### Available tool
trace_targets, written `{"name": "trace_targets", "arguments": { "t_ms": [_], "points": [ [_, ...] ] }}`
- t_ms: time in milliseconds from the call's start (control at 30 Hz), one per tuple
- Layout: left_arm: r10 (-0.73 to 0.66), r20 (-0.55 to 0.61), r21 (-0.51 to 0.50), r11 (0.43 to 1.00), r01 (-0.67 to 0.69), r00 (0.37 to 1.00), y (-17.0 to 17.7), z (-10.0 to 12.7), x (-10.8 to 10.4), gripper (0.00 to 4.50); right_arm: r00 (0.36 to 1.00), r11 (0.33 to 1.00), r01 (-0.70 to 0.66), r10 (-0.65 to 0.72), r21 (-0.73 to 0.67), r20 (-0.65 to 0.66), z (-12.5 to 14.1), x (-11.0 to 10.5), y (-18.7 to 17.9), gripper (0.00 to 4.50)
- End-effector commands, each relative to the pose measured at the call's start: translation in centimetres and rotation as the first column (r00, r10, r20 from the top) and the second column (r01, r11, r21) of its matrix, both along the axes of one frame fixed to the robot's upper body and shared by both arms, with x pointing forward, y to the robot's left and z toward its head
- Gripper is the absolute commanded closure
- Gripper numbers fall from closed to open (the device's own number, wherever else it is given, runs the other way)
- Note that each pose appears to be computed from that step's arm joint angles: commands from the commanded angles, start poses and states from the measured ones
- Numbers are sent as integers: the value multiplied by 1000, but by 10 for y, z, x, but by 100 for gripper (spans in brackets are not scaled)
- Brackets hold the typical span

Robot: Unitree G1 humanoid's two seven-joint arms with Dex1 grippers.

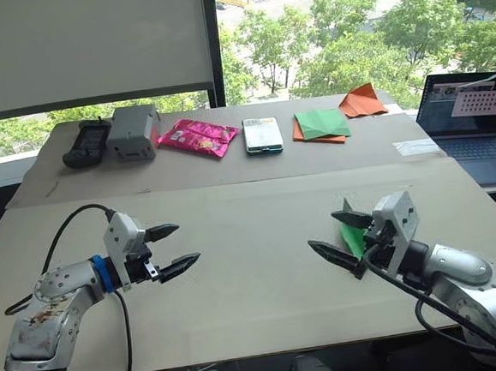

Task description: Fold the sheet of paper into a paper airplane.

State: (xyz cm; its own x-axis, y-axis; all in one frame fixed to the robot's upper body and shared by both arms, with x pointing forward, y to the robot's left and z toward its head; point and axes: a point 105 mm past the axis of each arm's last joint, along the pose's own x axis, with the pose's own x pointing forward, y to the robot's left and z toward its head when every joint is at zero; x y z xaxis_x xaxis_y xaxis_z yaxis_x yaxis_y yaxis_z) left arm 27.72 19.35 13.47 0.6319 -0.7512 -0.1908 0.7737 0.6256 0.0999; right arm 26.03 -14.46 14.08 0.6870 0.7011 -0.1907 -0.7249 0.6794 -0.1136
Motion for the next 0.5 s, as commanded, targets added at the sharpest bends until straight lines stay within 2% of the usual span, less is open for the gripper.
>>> {"name": "trace_targets", "arguments": {
  "t_ms": [33, 500],
  "points": [
    [23, 48, -14, 1000, -22, 999, 4, 8, 0, 0, 997, 1000, -24, 25, -12, 77, 7, 3, 4, 4],
    [30, 44, -13, 999, -30, 999, 6, 7, -7, 0, 998, 999, -30, 28, 25, 64, 1, 11, 10, 4]
  ]
}}
